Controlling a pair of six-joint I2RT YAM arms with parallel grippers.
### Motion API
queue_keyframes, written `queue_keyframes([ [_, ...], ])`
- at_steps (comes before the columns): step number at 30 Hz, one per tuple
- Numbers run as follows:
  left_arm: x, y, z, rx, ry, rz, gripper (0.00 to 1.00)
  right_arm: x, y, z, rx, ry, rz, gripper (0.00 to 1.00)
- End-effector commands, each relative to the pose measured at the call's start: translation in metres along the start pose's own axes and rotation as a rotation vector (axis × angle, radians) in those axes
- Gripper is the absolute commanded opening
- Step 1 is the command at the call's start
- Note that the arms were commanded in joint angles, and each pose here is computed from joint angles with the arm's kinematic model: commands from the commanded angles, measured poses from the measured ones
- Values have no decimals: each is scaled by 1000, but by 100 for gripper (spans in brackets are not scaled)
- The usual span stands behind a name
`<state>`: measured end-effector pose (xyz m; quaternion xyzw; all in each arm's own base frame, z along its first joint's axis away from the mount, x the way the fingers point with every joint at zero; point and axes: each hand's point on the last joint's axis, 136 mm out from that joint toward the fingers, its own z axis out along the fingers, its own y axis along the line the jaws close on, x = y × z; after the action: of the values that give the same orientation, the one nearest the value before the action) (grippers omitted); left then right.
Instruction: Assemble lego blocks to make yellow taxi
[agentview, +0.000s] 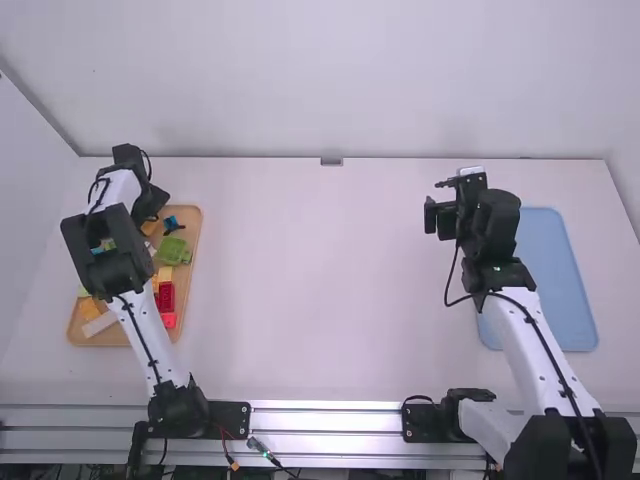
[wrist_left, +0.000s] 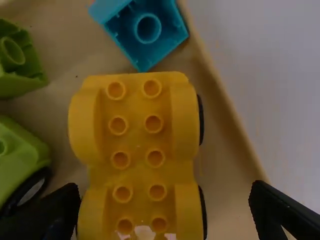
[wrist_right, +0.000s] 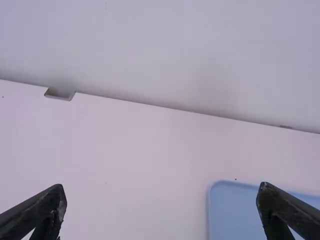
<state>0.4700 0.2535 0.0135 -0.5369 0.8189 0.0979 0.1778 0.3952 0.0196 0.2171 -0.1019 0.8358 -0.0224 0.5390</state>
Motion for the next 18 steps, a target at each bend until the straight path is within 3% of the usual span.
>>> queue_keyframes([
  [1, 5, 10, 6, -35, 3, 49, 91, -17, -1, -1, 1, -33, 1, 99],
  [18, 12, 15, 12, -48, 14, 47, 85, -17, 9, -1, -59, -38, -1, 99],
])
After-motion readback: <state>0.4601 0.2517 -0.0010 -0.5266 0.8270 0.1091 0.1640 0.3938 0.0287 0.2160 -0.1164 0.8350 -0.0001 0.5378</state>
